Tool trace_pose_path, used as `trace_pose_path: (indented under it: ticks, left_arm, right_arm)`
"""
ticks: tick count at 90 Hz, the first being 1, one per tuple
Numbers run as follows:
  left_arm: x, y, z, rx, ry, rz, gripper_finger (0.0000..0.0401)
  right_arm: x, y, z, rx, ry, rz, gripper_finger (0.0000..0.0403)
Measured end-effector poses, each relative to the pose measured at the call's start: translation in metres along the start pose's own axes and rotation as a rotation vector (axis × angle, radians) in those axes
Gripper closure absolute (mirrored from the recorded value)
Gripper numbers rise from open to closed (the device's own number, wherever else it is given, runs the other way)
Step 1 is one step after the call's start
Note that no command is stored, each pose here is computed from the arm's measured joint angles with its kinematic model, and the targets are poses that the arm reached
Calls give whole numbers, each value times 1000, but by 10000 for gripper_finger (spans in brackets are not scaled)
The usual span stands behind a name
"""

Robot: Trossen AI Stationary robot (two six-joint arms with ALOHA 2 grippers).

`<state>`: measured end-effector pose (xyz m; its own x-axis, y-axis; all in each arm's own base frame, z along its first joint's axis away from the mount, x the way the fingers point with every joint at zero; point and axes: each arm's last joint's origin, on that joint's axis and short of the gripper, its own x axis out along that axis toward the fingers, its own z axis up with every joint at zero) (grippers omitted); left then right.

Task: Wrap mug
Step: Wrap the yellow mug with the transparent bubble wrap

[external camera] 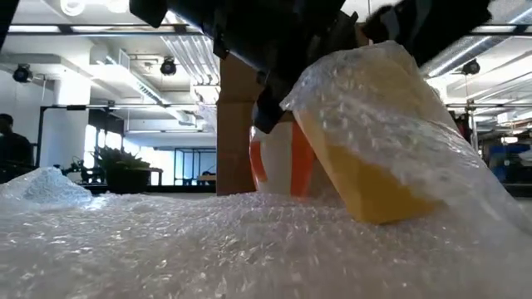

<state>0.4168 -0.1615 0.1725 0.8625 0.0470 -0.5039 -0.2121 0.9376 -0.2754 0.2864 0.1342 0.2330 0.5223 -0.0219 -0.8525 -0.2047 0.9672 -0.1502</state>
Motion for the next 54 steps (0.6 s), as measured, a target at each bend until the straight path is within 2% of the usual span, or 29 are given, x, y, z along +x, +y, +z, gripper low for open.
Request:
trace_pose_path:
  ticks: [13,24,42,54]
  left_arm:
    - [0,0,0,-2,-2,-1,401]
    - [0,0,0,-2,-2,-1,401]
    - [-1,-1,3,-9,0,-6,401]
    - [-10,-10,17,17,71,4,401]
  right_arm:
    - [1,6,6,-24,-77,22,381]
    - [12,14,5,-38,-128,107,387]
    - [33,19,-2,-32,-71,129,389]
    - [37,20,-9,-23,-9,138,390]
